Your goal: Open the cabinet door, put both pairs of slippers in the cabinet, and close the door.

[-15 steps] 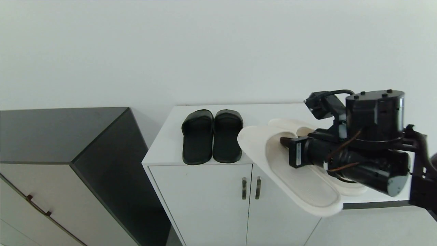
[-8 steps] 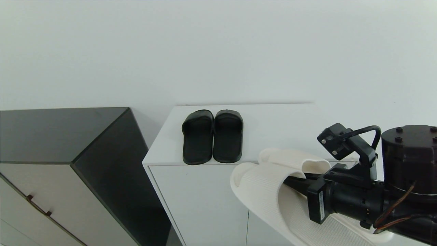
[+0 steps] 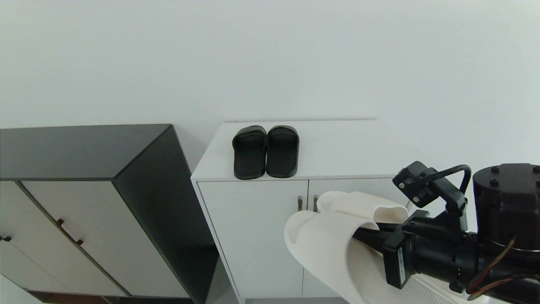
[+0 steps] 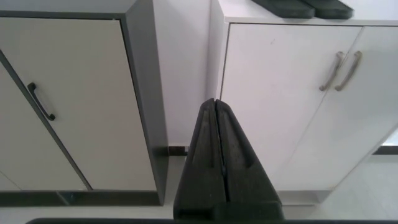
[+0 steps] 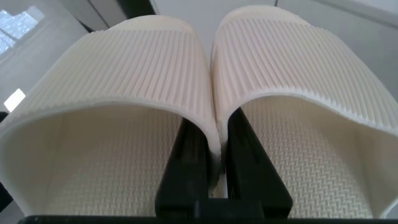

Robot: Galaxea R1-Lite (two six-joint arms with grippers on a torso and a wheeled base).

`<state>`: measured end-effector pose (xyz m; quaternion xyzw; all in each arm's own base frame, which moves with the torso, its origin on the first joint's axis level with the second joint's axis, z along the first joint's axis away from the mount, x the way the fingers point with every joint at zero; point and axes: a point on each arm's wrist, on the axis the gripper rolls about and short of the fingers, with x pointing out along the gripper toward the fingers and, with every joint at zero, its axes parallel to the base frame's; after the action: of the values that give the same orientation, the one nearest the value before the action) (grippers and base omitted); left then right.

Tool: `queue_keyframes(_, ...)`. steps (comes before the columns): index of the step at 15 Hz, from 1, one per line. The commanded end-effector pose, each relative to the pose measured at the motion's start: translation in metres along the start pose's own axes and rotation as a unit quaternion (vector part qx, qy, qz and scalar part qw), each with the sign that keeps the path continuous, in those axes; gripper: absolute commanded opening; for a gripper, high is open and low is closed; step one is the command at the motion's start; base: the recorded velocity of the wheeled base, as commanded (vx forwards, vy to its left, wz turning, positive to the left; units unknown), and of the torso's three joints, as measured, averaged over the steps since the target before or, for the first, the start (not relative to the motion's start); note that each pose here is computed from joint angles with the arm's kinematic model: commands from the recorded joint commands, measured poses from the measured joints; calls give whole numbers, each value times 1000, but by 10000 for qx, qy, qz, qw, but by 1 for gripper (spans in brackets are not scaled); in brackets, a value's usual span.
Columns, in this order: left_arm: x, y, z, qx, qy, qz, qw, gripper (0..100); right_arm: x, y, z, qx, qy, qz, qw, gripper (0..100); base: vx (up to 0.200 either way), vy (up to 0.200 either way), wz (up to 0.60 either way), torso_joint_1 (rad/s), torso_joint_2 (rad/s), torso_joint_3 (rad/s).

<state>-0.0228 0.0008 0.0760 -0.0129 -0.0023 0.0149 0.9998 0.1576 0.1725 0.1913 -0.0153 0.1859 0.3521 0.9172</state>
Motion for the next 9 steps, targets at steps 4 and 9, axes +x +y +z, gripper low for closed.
queue_keyframes(4,0,0,0,6,6,12,10000,0,-1,-1,-4,3,47,13,10000,0,0,0,0,0,0,0)
queue_keyframes(9,0,0,0,6,6,-3,10000,0,0,0,-3,13,18,25,10000,0,0,0,0,0,0,0)
